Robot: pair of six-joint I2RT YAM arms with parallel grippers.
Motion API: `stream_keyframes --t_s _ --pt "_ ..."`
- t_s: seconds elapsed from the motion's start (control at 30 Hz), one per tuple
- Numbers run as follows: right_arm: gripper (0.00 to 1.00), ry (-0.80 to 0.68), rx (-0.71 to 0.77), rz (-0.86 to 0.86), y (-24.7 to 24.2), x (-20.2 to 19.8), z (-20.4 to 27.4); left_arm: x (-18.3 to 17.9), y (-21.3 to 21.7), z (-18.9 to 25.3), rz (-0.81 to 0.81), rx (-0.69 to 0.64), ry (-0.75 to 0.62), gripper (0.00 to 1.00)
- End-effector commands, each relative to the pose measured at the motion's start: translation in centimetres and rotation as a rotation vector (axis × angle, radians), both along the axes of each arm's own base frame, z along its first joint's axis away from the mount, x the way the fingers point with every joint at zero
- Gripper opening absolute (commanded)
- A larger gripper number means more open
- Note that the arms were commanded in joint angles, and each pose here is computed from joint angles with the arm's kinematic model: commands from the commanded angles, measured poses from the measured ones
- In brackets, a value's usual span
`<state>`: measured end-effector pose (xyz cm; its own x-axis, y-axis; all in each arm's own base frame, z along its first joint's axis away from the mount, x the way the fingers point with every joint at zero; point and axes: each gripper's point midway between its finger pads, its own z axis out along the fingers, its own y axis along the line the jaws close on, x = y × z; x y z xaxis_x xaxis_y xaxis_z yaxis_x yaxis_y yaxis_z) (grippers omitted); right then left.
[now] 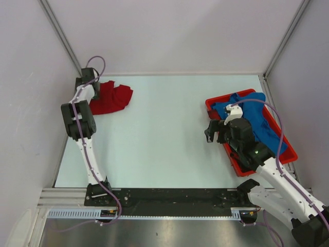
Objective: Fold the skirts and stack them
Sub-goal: Move the skirt to the corner of the board.
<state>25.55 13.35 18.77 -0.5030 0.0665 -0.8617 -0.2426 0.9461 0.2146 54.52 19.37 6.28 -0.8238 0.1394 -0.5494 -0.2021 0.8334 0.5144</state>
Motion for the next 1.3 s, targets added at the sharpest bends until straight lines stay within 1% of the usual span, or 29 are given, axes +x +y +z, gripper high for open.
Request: stream_keyframes --t_s 0.0,0.1,0.17,0.3,0.33,0.4,0.43,0.47,0.5,0.53,0.6,0.63,0.77,0.97,1.07,1.1,1.13,1.27 --pt "1.0 -0.073 0.024 0.002 0.0 0.4 1.9 2.6 -1.0 4.9 0.035 -0.054 -0.134 0.93" --pt "1.0 -0.082 0.036 0.014 0.1 0.2 2.2 2.3 -1.7 7.7 0.043 -0.082 -0.19 0.97" --pt "1.0 -0.095 0.045 0.012 0.0 0.0 2.6 1.5 -2.2 9.4 0.07 -0.097 -0.233 1.0" --pt "1.0 -0.099 0.057 0.008 0.0 -0.1 2.8 0.7 -4.5 9.9 0.015 -0.167 -0.269 1.0" --pt "1.0 -0.094 0.055 0.013 0.0 -0.2 2.5 0.5 -5.0 9.4 0.011 -0.174 -0.261 1.0" --pt "1.0 -0.095 0.057 0.022 0.3 -0.1 2.3 0.3 -6.4 9.3 0.035 -0.244 -0.259 1.0" --pt "1.0 -0.09 0.057 0.024 0.3 -0.1 2.2 -0.1 -7.4 9.4 0.033 -0.296 -0.257 1.0" --pt "1.0 -0.084 0.054 0.028 0.4 -0.1 2.0 0.2 -8.8 9.5 0.063 -0.408 -0.312 1.0" --pt "1.0 -0.075 0.051 0.029 0.4 -0.1 1.8 0.6 -10.4 9.6 0.018 -0.501 -0.336 1.0" --pt "1.0 -0.067 0.048 0.031 0.5 -0.1 1.5 1.2 -13.2 10.0 -0.055 -0.64 -0.4 1.0" --pt "1.0 -0.068 0.048 0.035 0.5 -0.2 1.6 1.2 -15.3 9.9 -0.115 -0.748 -0.433 1.0" --pt "1.0 -0.066 0.048 0.033 0.5 -0.1 1.5 1.0 -16.3 9.1 -0.121 -0.808 -0.429 1.0" --pt "1.0 -0.055 0.036 0.025 0.4 0.0 1.2 1.4 -17.8 7.1 -0.14 -0.893 -0.367 1.0" --pt "1.0 -0.035 0.019 0.024 0.4 0.2 0.4 1.1 -19.8 4.9 -0.177 -0.951 -0.324 1.0" --pt "1.0 -0.041 0.017 0.013 0.2 0.3 0.6 0.3 -21.0 3.2 -0.156 -1.002 -0.266 1.0" --pt "1.0 -0.038 0.013 0.011 0.2 0.4 0.4 0.6 -21.5 3.3 -0.174 -1.018 -0.281 1.0" --pt "1.0 -0.042 0.014 0.008 0.2 0.4 0.5 0.1 -22.0 2.2 -0.159 -1.034 -0.261 1.0" --pt "1.0 -0.042 0.013 -0.004 0.0 0.4 0.5 -0.2 -23.0 0.0 -0.124 -1.041 -0.221 1.0"
